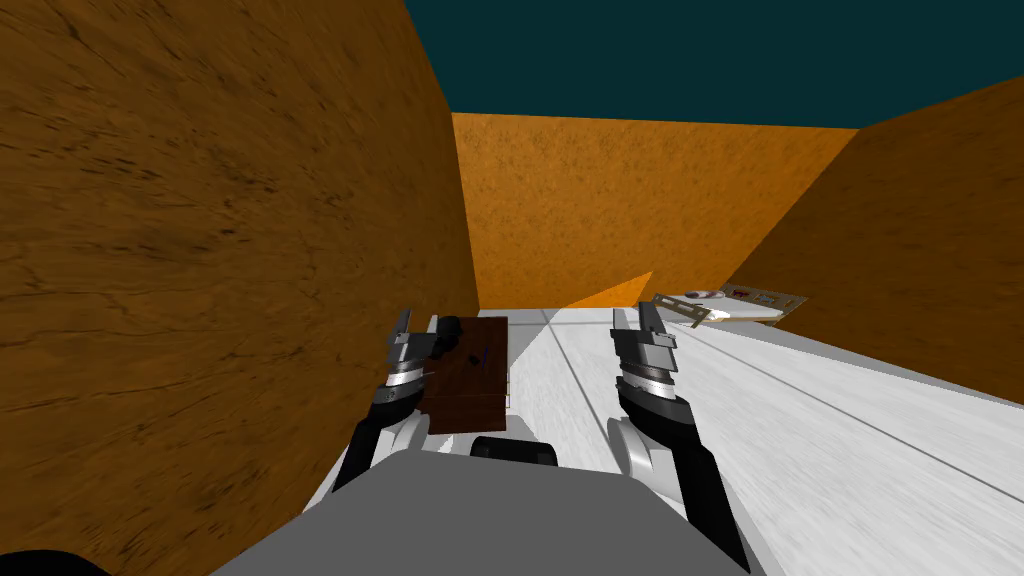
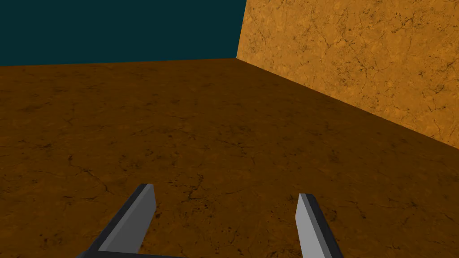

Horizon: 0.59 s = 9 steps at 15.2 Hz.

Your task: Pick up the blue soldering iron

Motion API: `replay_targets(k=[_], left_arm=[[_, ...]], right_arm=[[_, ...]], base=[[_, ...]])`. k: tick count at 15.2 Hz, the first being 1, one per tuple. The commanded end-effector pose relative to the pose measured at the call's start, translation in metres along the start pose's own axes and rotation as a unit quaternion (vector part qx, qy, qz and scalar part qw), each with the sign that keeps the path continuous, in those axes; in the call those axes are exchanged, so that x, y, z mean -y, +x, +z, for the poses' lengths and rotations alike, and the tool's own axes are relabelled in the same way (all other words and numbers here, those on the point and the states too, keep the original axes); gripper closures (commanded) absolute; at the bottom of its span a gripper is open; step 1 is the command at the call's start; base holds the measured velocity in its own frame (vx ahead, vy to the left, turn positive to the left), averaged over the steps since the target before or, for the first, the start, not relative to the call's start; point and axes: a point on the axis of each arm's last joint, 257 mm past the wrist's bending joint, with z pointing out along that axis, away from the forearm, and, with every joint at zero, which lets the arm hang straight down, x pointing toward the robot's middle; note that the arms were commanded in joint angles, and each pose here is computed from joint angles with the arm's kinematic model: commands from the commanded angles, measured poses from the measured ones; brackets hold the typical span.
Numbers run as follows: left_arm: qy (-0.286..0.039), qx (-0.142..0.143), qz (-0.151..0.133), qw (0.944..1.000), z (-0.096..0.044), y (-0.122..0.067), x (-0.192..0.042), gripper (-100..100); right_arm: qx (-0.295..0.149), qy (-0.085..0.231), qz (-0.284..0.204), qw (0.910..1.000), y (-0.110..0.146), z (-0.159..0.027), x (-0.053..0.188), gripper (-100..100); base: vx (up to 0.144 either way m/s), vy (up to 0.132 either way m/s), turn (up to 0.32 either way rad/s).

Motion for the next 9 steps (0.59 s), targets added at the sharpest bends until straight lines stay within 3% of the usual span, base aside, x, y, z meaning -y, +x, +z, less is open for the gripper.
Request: replay_targets(k=[1, 3, 5, 8, 9], left_arm=[[-0.013, -0.011, 0.005, 0.9999, -0.001, 0.0, -0.007, -100], [-0.039, -0.021, 0.013, 0.9989, -0.003, -0.005, -0.024, -100], [-0.075, -0.026, 0.023, 0.9966, -0.008, -0.017, -0.048, -100], [-0.097, -0.025, 0.028, 0.9946, -0.011, -0.025, -0.062, -100], [-0.12, -0.022, 0.034, 0.992, -0.015, -0.035, -0.078, -100]], right_arm=[[0.0, 0.0, 0.0, 1.0, 0.0, 0.0, 0.0, 0], [0.0, 0.0, 0.0, 1.0, 0.0, 0.0, 0.0, 0], [0.0, 0.0, 0.0, 1.0, 0.0, 0.0, 0.0, 0], [0.0, 0.0, 0.0, 1.0, 0.0, 0.0, 0.0, 0], [0.0, 0.0, 0.0, 1.0, 0.0, 0.0, 0.0, 0]], base=[[0.004, -0.028, 0.003], [0.007, -0.096, 0.022], [0.015, -0.182, 0.034], [0.033, -0.183, 0.033], [0.036, -0.166, 0.025]])
